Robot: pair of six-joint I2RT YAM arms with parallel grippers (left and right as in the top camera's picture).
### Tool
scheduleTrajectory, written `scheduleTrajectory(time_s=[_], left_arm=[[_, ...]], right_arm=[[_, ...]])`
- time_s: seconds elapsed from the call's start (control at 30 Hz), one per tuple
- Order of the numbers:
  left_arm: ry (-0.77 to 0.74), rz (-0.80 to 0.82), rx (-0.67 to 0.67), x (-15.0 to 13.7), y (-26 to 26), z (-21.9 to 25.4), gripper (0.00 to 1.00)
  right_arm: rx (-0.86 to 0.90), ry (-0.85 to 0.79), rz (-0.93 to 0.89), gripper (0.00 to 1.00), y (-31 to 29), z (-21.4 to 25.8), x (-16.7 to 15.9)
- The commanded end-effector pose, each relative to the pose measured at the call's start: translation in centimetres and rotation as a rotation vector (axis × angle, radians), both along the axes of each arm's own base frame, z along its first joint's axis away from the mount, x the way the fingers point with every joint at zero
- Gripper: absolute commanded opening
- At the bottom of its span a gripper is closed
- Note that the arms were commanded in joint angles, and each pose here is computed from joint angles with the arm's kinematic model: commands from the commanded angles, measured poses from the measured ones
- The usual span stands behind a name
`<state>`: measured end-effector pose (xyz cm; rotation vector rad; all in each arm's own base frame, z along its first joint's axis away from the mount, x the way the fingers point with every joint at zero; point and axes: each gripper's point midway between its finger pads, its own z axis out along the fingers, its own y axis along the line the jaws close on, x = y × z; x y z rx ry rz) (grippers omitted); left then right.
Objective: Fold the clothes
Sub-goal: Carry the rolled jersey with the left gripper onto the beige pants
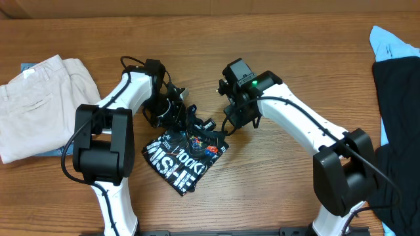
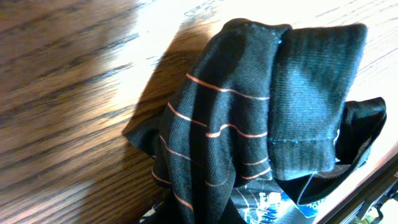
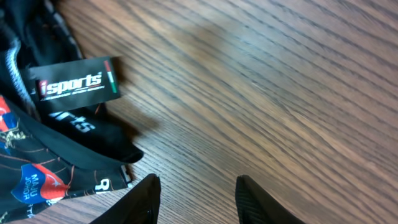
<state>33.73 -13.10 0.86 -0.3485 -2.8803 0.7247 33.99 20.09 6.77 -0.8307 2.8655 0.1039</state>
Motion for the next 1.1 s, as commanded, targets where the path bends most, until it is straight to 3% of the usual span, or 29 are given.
scheduleTrajectory(time_s=[0.0,0.23,0.33,0.7,0.9,1.07], left_arm=[[-0.016,0.014,0.025,0.7,0.9,0.3,0.04],[-0.186,0.13,0.16,3.6,5.2,5.7,0.04],[-0.29,0.257,0.319,4.2,9.1,9.5,0.04],[-0.45,0.495,0.703,1.1,20.0,17.8,0.04],[-0.459,0.607,0.757,0.5,24.2,19.0,0.04],[-0.533,0.648,0.732,1.6,27.0,20.6,0.04]], right_arm=[[0.029,-0.063,-0.067,0.42,-1.1,2.3,1.6],[0.062,-0.173,-0.152,0.43,-4.3,6.7,3.1],[0.052,-0.26,-0.194,0.43,-6.2,9.5,3.6],[0.075,-0.364,-0.231,0.44,-8.2,14.2,2.5],[0.057,-0.328,-0.23,0.44,-8.5,13.8,1.6],[0.056,-0.325,-0.23,0.44,-8.5,13.8,1.5]])
